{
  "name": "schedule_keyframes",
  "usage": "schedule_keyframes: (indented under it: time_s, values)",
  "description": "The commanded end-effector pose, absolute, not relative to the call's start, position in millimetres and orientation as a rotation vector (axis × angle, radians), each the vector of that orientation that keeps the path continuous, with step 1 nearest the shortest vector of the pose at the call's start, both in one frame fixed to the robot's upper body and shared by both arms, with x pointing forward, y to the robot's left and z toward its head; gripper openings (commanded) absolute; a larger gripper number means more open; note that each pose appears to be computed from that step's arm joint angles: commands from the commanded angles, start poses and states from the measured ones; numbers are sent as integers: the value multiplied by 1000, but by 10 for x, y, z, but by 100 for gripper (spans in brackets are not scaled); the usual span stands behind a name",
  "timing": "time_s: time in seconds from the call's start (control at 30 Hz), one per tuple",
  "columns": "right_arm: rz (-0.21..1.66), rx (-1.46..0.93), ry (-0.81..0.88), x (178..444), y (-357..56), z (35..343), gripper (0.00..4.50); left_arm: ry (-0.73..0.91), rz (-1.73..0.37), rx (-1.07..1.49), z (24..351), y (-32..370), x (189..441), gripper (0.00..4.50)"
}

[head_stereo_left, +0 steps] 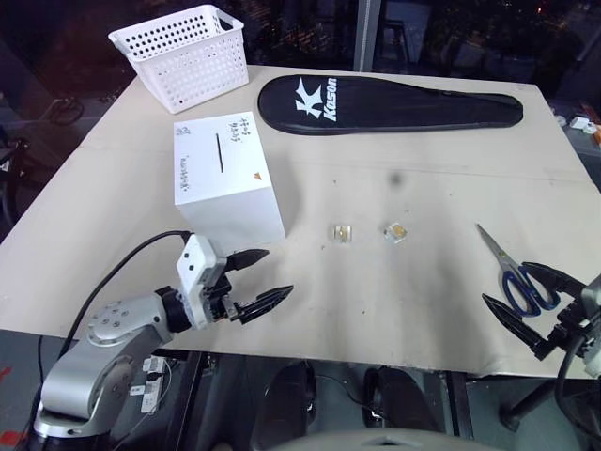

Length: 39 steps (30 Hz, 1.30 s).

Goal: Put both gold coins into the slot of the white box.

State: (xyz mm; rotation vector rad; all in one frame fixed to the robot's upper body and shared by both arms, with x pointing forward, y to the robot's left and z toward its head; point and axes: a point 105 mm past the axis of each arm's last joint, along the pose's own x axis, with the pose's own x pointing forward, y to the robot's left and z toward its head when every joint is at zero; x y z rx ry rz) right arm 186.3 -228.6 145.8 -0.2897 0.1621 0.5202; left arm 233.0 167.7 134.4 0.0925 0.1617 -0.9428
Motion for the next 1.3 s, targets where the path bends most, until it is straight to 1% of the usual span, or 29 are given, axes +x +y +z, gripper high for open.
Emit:
schedule_keyframes:
  time_s: [0.03,0.07,0.1,0.13,0.2,0.23,0.27,0.3,0.33,0.43,0.5,0.53,0.57,0.6,0.73,0.77,0.8,0.87,1.17,1.27,1.3]
  values:
    - [559,-219,120,2095,-2017,1565,434,72,-959,94,1622,1579,2384,449]
    - [576,-205,115,2280,-1819,1604,434,39,-991,90,1742,1503,2396,449]
    - [587,-194,125,2410,-1664,1634,434,19,-1023,99,1820,1446,2392,449]
    - [587,-189,135,2512,-1558,1654,434,13,-1063,114,1860,1400,2367,449]
    - [583,-160,155,2628,-1456,1670,434,15,-1106,121,1898,1361,2342,449]
    - [584,-146,170,2675,-1411,1668,383,14,-1120,115,1924,1348,2340,450]
    - [586,-139,189,2716,-1368,1655,376,13,-1139,122,1947,1333,2331,450]
    - [597,-140,208,2742,-1323,1635,323,13,-1153,128,1959,1320,2325,450]
    - [605,-146,235,2771,-1287,1602,282,15,-1161,131,1964,1310,2321,450]
    - [599,-156,289,2884,-1236,1527,282,19,-1185,149,1952,1283,2291,450]
    - [605,-168,305,2946,-1192,1496,236,19,-1188,149,1942,1275,2277,450]
    - [607,-179,313,2966,-1177,1478,198,18,-1185,146,1939,1277,2275,450]
    - [608,-197,318,2985,-1167,1461,134,19,-1182,145,1934,1282,2272,450]
    - [607,-203,320,3007,-1159,1453,114,21,-1180,146,1924,1292,2265,450]
    - [611,-207,334,3064,-1138,1425,114,29,-1163,152,1878,1351,2248,450]
    - [607,-207,339,3079,-1143,1416,79,29,-1162,153,1873,1355,2243,450]
    - [604,-207,342,3087,-1150,1410,68,28,-1162,154,1870,1354,2239,450]
    - [596,-223,337,3119,-1160,1417,5,25,-1155,153,1860,1356,2228,450]
    - [599,-230,331,3166,-1148,1436,5,21,-1141,153,1839,1354,2210,450]
    - [644,-254,306,3137,-1113,1486,5,23,-1136,154,1829,1364,2211,450]
    - [624,-237,304,3152,-1138,1497,27,24,-1135,153,1826,1365,2211,450]
